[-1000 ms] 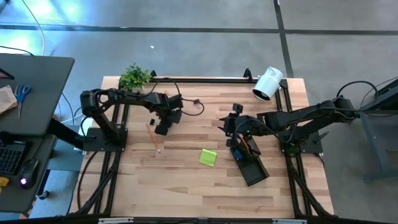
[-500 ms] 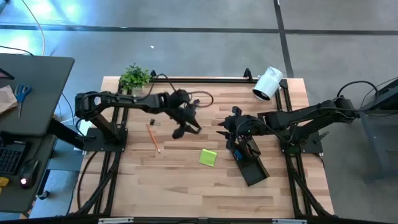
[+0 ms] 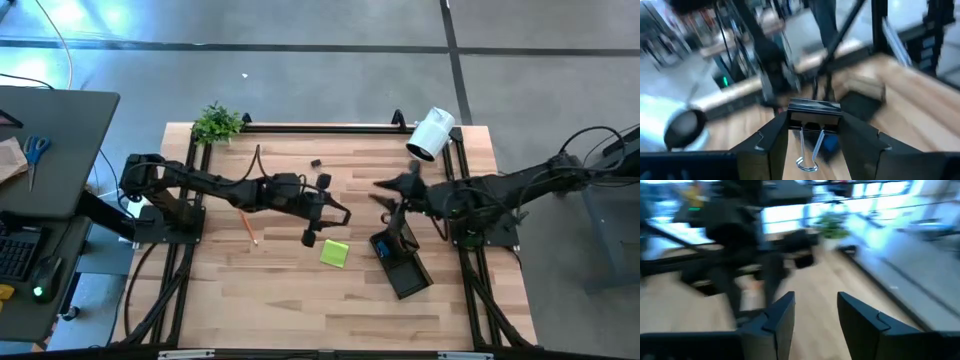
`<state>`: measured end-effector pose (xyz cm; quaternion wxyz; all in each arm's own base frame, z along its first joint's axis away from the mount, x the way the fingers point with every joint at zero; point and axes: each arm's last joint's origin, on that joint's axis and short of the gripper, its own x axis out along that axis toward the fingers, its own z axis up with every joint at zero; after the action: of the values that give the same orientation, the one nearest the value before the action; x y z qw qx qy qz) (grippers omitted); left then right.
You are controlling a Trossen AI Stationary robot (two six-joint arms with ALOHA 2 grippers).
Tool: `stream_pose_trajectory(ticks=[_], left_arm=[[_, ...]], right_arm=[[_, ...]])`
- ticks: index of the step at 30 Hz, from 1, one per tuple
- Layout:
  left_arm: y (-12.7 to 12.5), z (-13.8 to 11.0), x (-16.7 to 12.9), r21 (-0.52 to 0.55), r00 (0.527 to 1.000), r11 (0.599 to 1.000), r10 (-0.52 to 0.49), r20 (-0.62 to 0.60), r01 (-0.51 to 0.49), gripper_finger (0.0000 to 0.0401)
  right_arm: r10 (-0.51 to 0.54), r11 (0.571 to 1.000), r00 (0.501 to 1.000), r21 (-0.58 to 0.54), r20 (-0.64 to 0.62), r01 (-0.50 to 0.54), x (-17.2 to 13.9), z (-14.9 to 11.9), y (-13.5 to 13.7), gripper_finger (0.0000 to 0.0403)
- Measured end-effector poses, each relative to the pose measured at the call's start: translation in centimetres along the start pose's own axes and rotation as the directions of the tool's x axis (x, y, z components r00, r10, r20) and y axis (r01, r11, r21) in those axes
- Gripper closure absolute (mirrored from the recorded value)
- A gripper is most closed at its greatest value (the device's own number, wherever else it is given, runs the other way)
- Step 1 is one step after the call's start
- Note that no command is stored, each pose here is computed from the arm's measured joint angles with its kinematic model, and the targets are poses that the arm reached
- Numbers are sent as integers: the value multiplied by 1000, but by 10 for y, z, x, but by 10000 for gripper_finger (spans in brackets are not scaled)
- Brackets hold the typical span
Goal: Pick and place office supplies into organizer
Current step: Put the black binder clip into the black desk organizer
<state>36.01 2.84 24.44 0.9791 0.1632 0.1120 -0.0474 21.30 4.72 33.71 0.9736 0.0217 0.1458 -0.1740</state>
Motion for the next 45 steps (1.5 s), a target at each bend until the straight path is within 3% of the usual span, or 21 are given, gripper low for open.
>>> stream_pose_trajectory(ticks=[3,8,13,17,20,24,32,37,45], left_arm=[[-5,-1,6,7,1000,1000,3,29,-3,264],[-3,-12,13,21,994,994,107,-34,-106,269],[-2,-22,18,146,965,964,238,-109,-221,266],[-5,-25,21,216,948,943,287,-139,-254,267],[-6,-21,21,242,932,922,338,-127,-302,266],[-13,-13,21,299,921,891,380,-81,-341,266],[-27,-3,21,441,906,822,421,-44,-360,266],[-25,-1,21,442,903,815,429,-25,-375,265],[-26,2,21,452,888,796,459,-16,-403,265]], right_arm=[[-73,997,997,7,-21,73,-4,-5,0,261],[-13,997,987,77,-159,26,11,-23,14,261],[-11,994,974,103,-225,35,30,-39,31,261],[-14,978,971,198,-239,62,35,-42,32,261],[-46,959,973,264,-226,106,36,-41,29,261],[-105,950,969,264,-224,164,43,-45,31,260],[-124,941,976,291,-177,172,54,-45,36,225],[-95,941,985,309,-144,136,55,-41,38,196],[-173,938,978,284,-113,199,57,-40,35,190]])
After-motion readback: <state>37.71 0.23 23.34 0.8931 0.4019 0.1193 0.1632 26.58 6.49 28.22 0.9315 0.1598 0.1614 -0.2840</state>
